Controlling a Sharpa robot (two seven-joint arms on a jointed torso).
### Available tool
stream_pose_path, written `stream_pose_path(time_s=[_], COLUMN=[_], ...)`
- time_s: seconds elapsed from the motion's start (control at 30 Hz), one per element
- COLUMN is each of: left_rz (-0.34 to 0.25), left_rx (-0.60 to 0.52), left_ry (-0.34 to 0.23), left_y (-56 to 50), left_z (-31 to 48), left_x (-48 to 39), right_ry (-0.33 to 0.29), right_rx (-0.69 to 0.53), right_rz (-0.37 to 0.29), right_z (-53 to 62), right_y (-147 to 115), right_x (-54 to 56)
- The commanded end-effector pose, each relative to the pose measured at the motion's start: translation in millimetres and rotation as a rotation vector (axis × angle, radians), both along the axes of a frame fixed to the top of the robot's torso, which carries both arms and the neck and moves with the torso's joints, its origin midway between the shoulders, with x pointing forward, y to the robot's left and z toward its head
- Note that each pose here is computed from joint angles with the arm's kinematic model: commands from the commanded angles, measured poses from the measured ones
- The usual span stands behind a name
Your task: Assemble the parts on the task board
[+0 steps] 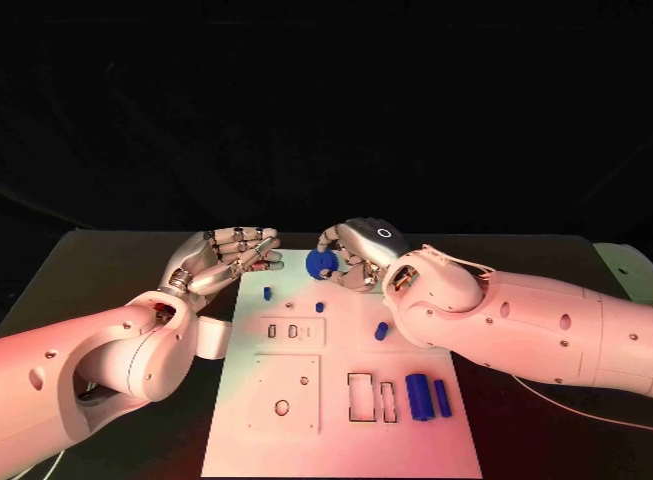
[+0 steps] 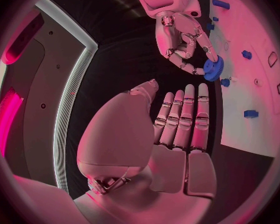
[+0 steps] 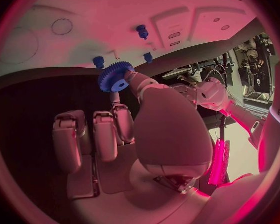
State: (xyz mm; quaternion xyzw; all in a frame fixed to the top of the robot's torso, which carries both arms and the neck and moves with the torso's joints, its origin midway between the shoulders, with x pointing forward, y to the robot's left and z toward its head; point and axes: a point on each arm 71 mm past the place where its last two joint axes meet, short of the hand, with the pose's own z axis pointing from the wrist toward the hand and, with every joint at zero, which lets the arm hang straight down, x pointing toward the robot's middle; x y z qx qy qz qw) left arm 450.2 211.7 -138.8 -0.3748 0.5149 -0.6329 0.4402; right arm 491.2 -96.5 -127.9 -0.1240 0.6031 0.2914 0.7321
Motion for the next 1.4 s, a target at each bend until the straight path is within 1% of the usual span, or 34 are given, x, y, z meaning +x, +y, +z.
stream_pose_path(time_s=[0.03,0.27,0.47,0.8,1.07,1.4], left_rz=[-0.021,-0.022,-0.019,-0.018,-0.016,-0.015], left_rx=[-0.013,-0.016,-0.015,-0.015,-0.014,-0.013], left_ry=[-0.006,-0.007,-0.009,-0.010,-0.009,-0.009], left_y=[-2.6,-3.5,-2.9,-2.8,-2.0,-1.5], left_z=[1.4,1.4,1.6,2.1,2.1,2.2], left_x=[-0.1,0.3,0.6,0.7,0.9,0.9], right_ry=[-0.008,0.013,0.015,0.019,0.012,0.041], right_rx=[-0.021,-0.040,-0.062,-0.103,-0.126,-0.129], right_rz=[0.002,0.007,0.008,-0.005,-0.021,-0.013], right_z=[-6.7,-18.9,-24.3,-29.9,-31.5,-33.6], right_y=[7.1,19.3,23.0,25.2,24.1,24.7], right_x=[1.6,5.6,8.2,14.7,17.8,18.1])
